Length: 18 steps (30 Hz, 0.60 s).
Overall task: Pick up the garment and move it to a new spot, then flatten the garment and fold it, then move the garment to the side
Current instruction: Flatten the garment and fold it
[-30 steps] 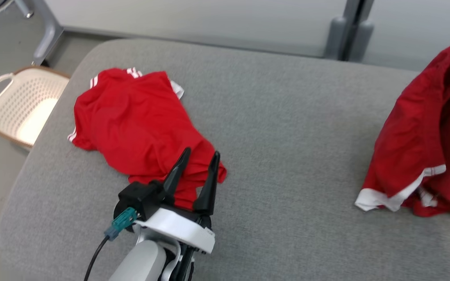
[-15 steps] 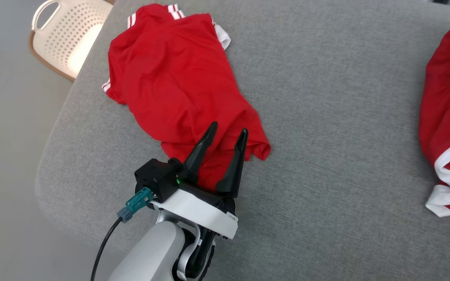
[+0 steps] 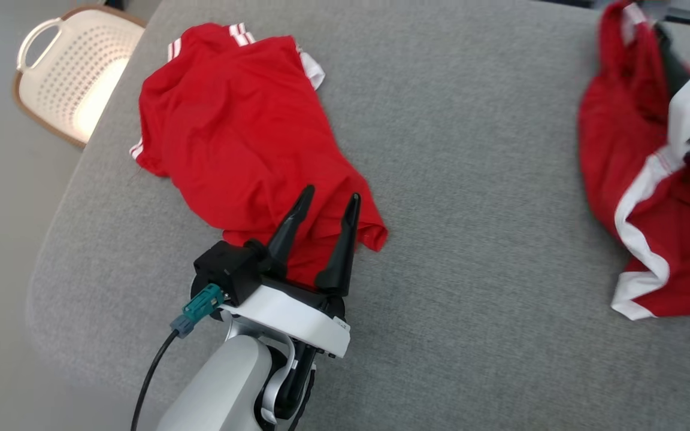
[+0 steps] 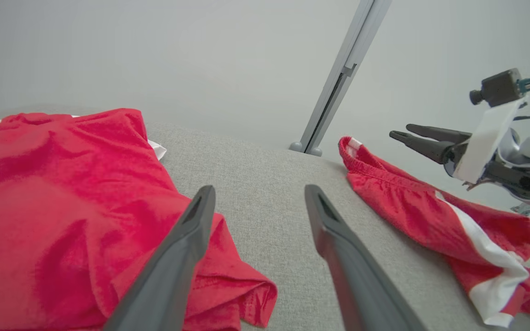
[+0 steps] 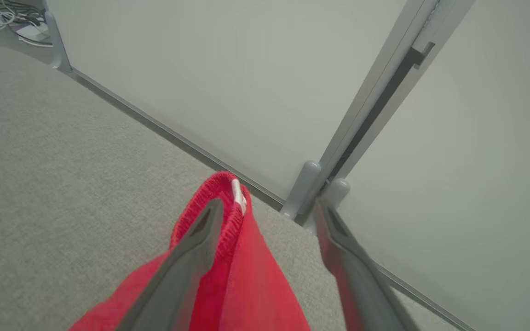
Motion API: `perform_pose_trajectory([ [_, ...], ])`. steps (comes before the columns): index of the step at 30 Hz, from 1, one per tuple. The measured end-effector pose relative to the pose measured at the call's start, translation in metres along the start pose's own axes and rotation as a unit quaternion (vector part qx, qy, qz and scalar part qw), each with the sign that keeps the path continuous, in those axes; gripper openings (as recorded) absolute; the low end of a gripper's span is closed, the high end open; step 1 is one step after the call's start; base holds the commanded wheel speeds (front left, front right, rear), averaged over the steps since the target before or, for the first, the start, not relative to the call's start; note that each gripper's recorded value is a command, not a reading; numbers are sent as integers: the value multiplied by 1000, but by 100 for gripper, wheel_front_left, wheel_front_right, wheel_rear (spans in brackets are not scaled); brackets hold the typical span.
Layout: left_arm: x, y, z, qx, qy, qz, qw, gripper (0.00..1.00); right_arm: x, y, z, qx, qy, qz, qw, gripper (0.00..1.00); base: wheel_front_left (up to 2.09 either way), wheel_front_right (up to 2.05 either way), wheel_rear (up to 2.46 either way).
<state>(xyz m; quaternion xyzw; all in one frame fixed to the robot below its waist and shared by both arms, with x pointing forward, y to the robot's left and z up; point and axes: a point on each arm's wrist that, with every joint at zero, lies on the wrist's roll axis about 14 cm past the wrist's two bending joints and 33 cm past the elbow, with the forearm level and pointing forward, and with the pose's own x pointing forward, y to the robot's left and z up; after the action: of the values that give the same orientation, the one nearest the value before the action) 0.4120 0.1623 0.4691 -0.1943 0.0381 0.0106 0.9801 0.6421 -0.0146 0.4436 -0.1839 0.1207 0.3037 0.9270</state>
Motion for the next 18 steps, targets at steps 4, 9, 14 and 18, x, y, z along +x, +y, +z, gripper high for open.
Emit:
perform_pose_trajectory([
  [4,0,-9,8,2,-12,-16,1000,100,-23,7,-5,-9,35,9,999,100,0,0,0],
  [9,-6,-20,17,-3,-27,-31,999,100,-55,8,12,-9,25,11,1000,100,0,0,0],
  [14,-14,-31,26,-2,-42,-48,998,100,-94,-2,24,11,-14,-8,1000,100,0,0,0],
  [18,-18,-42,29,-5,-50,-64,997,100,-127,-9,26,37,-60,-33,997,100,0,0,0],
])
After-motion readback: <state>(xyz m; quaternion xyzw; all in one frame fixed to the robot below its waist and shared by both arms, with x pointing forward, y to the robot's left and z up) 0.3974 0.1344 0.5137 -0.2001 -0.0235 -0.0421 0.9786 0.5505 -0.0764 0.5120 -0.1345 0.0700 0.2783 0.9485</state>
